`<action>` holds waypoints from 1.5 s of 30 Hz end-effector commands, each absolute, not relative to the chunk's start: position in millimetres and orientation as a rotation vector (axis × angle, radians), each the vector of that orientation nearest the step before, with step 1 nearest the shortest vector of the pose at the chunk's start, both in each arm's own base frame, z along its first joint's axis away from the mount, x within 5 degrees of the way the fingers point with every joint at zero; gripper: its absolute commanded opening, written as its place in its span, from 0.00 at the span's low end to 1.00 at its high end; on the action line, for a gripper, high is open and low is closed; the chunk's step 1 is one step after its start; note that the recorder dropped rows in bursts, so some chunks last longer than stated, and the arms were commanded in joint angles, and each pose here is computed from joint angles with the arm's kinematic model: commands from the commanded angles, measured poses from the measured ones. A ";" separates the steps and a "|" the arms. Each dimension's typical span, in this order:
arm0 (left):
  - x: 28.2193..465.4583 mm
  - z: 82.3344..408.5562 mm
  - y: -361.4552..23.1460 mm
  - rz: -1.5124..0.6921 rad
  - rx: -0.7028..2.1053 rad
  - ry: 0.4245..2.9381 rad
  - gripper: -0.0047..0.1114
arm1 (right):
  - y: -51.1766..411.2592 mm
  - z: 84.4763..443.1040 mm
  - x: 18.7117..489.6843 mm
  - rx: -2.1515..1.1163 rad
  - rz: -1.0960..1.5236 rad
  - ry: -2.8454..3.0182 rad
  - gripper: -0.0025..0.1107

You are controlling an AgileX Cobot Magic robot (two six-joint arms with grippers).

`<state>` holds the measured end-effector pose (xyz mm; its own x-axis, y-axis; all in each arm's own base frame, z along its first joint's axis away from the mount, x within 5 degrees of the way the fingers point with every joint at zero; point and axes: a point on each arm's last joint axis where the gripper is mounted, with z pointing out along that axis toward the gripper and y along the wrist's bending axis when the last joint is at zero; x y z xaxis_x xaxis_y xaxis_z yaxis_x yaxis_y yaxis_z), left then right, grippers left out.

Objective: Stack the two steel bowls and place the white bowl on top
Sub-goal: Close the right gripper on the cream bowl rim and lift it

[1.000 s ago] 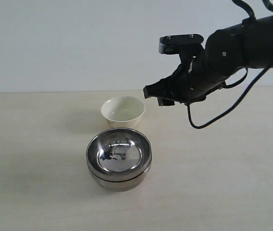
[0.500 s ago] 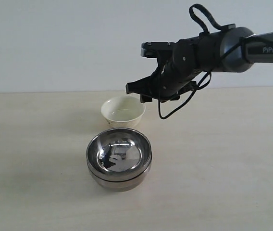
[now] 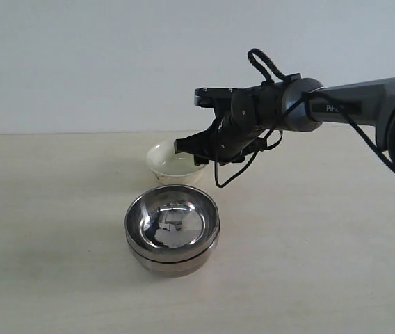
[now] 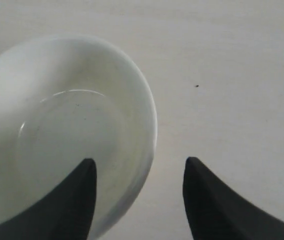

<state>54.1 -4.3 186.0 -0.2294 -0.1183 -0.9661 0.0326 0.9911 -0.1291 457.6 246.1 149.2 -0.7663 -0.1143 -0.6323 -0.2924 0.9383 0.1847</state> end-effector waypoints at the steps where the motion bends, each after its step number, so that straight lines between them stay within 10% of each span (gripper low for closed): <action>1: 54.1 185.2 -4.2 -0.138 -0.065 1.795 0.07 | 247.1 146.7 462.9 -0.279 0.372 2.399 0.43; 16: 54.1 185.2 -4.2 -0.138 -0.065 1.795 0.07 | 249.6 130.9 467.7 -0.253 0.393 2.369 0.42; 23: 54.1 185.2 -4.2 -0.138 -0.065 1.795 0.07 | 249.9 131.5 468.3 -0.250 0.397 2.360 0.03; 45: 54.1 185.2 -4.2 -0.138 -0.065 1.795 0.07 | 244.2 212.6 455.7 -0.191 0.471 2.300 0.02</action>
<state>54.1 -4.3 186.0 -0.2294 -0.1183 -0.9661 0.0326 0.9911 -0.1291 458.4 248.1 191.0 -0.7128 0.0093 -0.7013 -0.2639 0.9229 0.2804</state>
